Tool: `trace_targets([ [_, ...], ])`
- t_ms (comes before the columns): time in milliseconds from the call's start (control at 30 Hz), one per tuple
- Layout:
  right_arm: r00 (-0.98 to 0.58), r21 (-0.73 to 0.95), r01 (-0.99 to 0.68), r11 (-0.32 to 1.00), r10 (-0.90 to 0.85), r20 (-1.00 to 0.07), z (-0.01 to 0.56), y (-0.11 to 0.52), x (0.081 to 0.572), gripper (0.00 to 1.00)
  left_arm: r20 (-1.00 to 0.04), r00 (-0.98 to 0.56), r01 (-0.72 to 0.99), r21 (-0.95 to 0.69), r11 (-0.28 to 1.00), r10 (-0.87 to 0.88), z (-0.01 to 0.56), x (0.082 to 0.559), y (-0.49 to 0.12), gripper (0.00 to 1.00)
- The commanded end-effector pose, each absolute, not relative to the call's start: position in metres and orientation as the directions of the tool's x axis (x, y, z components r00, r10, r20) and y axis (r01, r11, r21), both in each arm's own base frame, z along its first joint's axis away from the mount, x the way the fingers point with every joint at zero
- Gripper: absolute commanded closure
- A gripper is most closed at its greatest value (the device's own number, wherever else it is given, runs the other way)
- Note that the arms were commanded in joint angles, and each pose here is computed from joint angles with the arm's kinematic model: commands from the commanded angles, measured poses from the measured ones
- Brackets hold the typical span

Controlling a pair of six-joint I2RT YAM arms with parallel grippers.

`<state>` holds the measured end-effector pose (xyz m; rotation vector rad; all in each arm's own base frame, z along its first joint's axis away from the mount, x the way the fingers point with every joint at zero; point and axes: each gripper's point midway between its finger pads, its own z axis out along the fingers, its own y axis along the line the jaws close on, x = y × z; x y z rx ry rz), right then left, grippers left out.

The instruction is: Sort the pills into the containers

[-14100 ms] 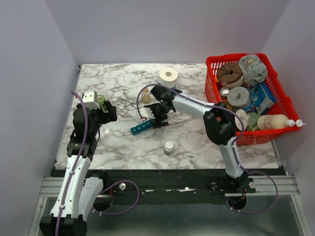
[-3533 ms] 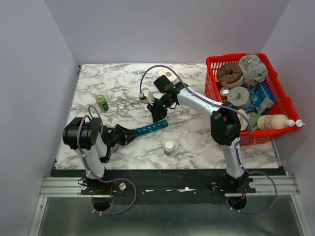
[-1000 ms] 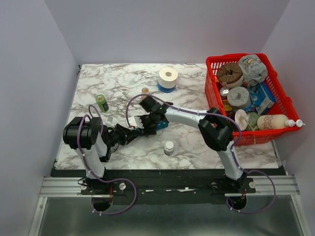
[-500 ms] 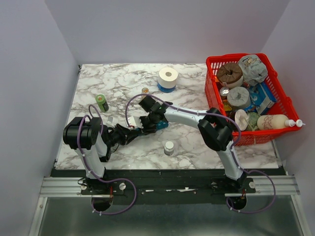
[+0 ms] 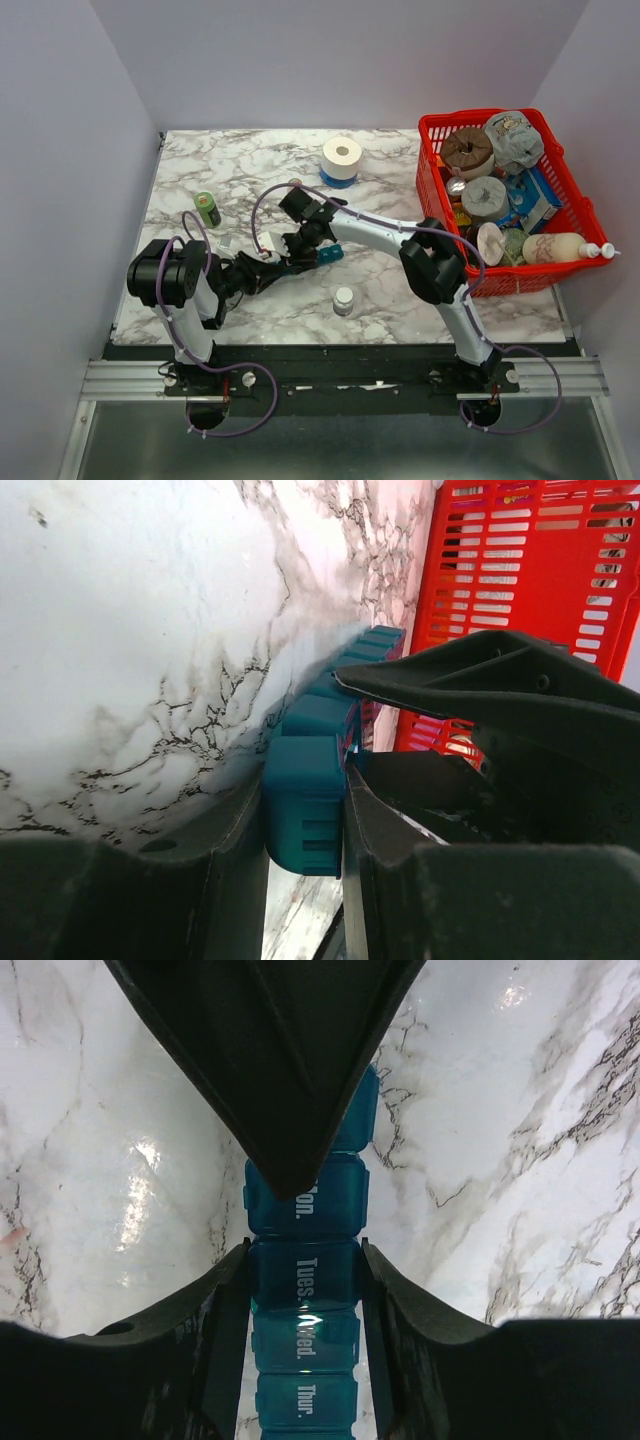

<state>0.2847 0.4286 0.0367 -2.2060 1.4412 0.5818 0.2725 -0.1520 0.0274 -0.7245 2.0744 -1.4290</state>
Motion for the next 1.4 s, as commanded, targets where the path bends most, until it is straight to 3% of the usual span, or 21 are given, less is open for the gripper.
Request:
trace_targets([
  [0, 0.33, -0.067, -0.926, -0.371, -0.712, -0.62, 0.052, 0.435, 0.277, 0.46, -0.109, -0.681, -0.276, -0.878, 0.392, -0.724, -0.013, 0.264, -0.136, 1.0],
  [233, 0.299, -0.081, -0.942, -0.326, -0.704, -0.645, 0.069, 0.437, 0.291, 0.36, -0.109, -0.684, -0.274, -0.878, 0.393, -0.721, -0.013, 0.265, -0.137, 1.0],
  [533, 0.275, -0.099, -0.955, -0.279, -0.713, -0.644, 0.071, 0.438, 0.298, 0.36, -0.11, -0.685, -0.272, -0.878, 0.393, -0.721, -0.012, 0.264, -0.137, 1.0],
  [867, 0.193, -0.233, -0.971, -0.049, -0.734, -0.651, 0.091, 0.44, 0.349, 0.41, -0.109, -0.684, -0.273, -0.879, 0.392, -0.721, -0.012, 0.265, -0.137, 1.0],
  [1367, 0.174, -0.304, -0.951, 0.055, -0.717, -0.674, 0.104, 0.443, 0.371, 0.42, -0.108, -0.685, -0.273, -0.879, 0.391, -0.72, -0.012, 0.265, -0.138, 1.0],
])
